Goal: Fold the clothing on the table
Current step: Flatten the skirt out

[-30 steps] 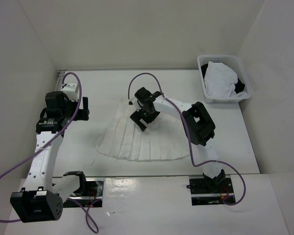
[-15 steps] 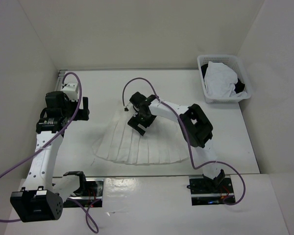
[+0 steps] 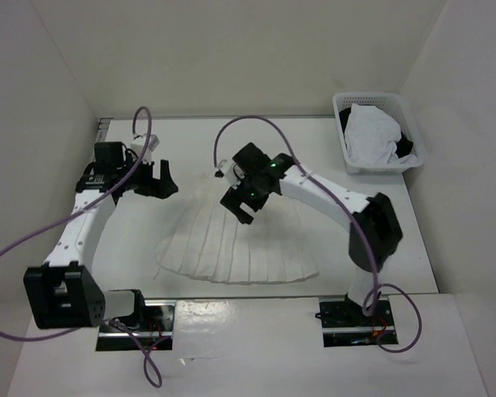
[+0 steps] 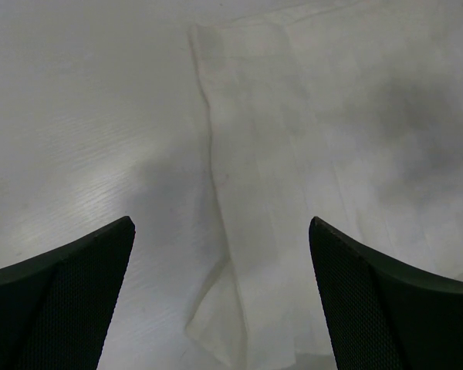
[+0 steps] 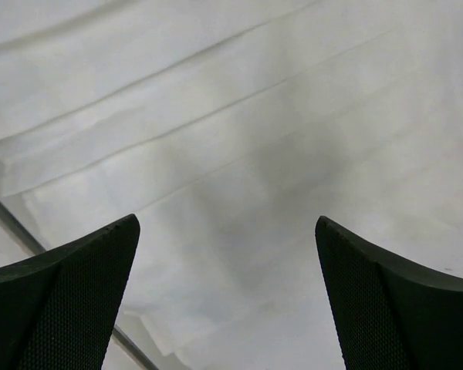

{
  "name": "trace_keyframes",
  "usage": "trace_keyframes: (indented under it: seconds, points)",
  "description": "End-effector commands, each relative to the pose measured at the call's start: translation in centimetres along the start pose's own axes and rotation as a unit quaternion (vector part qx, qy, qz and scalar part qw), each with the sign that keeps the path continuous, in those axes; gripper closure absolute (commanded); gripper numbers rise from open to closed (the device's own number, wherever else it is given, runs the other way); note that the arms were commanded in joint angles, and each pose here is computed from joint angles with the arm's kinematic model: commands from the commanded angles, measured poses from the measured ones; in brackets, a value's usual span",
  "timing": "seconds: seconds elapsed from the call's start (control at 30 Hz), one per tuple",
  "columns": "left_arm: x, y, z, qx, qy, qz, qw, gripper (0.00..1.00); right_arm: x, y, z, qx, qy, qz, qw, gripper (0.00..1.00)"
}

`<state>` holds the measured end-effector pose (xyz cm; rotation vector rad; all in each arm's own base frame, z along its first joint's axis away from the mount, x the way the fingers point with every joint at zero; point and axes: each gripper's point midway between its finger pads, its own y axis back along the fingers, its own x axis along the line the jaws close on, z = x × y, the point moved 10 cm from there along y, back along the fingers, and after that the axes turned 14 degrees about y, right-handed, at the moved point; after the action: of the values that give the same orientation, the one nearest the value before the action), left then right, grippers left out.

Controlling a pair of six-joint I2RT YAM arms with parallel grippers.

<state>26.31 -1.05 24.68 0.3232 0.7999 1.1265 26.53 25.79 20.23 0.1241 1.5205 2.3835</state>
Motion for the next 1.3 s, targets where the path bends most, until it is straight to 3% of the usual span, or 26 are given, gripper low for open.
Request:
trace_keyframes:
  seconds: [0.0,0.07,0.17,0.23,0.37,0.47,0.7,1.03,1.27]
  points:
    - [-0.5,-3.7,1.2,0.03,-0.022,-0.105,0.994,0.01,-1.4,6.1,0.4,-0.113,0.003,-0.064,0.992,0.01]
    - [-0.3,-5.7,2.1,0.044,-0.031,-0.13,0.99,0.01,-3.9,7.7,-1.3,-0.142,-0.036,-0.09,0.985,0.01]
    - [1.5,-11.6,1.4,0.112,-0.016,-0.153,0.982,0.02,-6.7,10.5,-4.3,-0.187,-0.093,-0.112,0.972,0.01]
    - [2.0,-13.4,1.3,0.128,-0.011,-0.155,0.98,0.08,-7.5,11.8,-5.5,-0.213,-0.105,-0.117,0.964,0.01]
    - [2.0,-17.6,1.3,0.159,-0.019,-0.15,0.976,0.31,-8.5,11.7,-7.3,-0.203,-0.135,-0.125,0.962,0.01]
    - [2.2,-19.2,2.2,0.155,-0.031,-0.149,0.976,0.33,-8.3,11.1,-7.7,-0.195,-0.139,-0.119,0.963,0.01]
    - [3.0,-21.0,3.4,0.146,-0.05,-0.128,0.98,0.36,-8.6,10.1,-8.2,-0.184,-0.149,-0.107,0.966,0.01]
    - [4.3,-22.6,2.1,0.18,-0.047,-0.111,0.976,0.36,-8.5,10.2,-8.3,-0.19,-0.142,-0.107,0.966,0.01]
    - [3.7,-23.0,2.3,0.182,-0.05,-0.134,0.973,0.51,-8.3,10.0,-8.5,-0.19,-0.142,-0.107,0.966,0.01]
